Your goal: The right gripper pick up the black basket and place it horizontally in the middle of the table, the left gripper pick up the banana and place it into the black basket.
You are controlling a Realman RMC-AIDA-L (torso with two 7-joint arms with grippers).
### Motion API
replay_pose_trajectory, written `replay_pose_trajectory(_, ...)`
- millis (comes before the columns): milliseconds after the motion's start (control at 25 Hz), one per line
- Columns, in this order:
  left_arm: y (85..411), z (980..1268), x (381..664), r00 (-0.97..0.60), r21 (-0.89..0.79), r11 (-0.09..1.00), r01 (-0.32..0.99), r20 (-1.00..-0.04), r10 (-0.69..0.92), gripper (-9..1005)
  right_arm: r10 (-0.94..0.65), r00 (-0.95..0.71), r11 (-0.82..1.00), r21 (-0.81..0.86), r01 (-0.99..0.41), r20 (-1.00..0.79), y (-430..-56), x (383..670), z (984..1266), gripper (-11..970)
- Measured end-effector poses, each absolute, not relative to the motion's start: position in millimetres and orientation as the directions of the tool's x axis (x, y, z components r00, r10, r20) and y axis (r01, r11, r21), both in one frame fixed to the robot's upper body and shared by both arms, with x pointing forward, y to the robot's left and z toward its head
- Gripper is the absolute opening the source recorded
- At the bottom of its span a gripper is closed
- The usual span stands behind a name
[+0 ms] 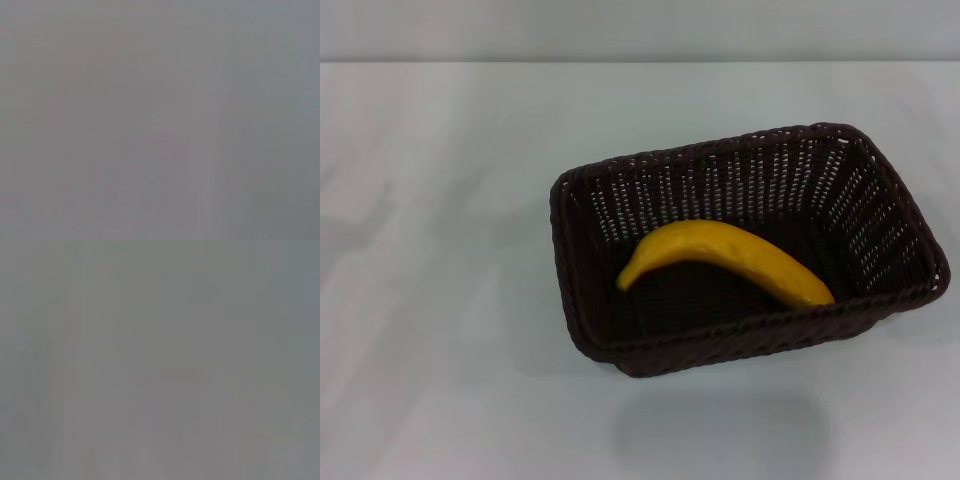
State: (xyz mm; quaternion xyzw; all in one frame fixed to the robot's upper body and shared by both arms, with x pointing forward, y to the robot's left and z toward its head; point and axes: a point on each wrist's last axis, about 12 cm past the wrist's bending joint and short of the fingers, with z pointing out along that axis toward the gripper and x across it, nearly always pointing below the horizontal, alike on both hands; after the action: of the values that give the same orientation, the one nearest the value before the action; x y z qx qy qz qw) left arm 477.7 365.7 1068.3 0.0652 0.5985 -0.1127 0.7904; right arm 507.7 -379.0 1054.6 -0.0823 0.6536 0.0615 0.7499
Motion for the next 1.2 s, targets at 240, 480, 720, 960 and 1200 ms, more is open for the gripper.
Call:
replay_pose_trajectory(240,375.2,1047.9,446.7,0.36,-0.162,0.987,0.01,-0.92,-0.155,885,0.017,0.119,0.995,0.005,-0.098,-0.993,-384.7,503.6,1045.5,874)
replay_pose_trajectory(480,378.8,1045.8,442.9,0.395,-0.218,0.974,-0.061,-0.902,-0.176,885,-0.022,0.08,0.998,-0.027,-0.062,-0.997,-386.2,503.3,1038.9,851)
replay_pose_trajectory(720,376.2,1039.6,436.8,0.382,-0.243,0.967,-0.079,-0.903,-0.196,885,-0.068,0.068,0.991,-0.075,-0.112,-0.995,-382.5,500.3,1036.9,809)
replay_pose_trajectory(960,375.7,1038.7,438.1,0.377,-0.244,0.966,-0.084,-0.905,-0.196,885,-0.082,0.11,0.99,-0.094,-0.11,-0.991,-388.1,496.7,1043.4,656)
replay_pose_trajectory(1200,375.5,1041.1,439.3,0.392,-0.241,0.967,-0.078,-0.9,-0.192,885,-0.084,0.088,0.993,-0.091,-0.076,-0.993,-392.7,497.3,1041.3,597)
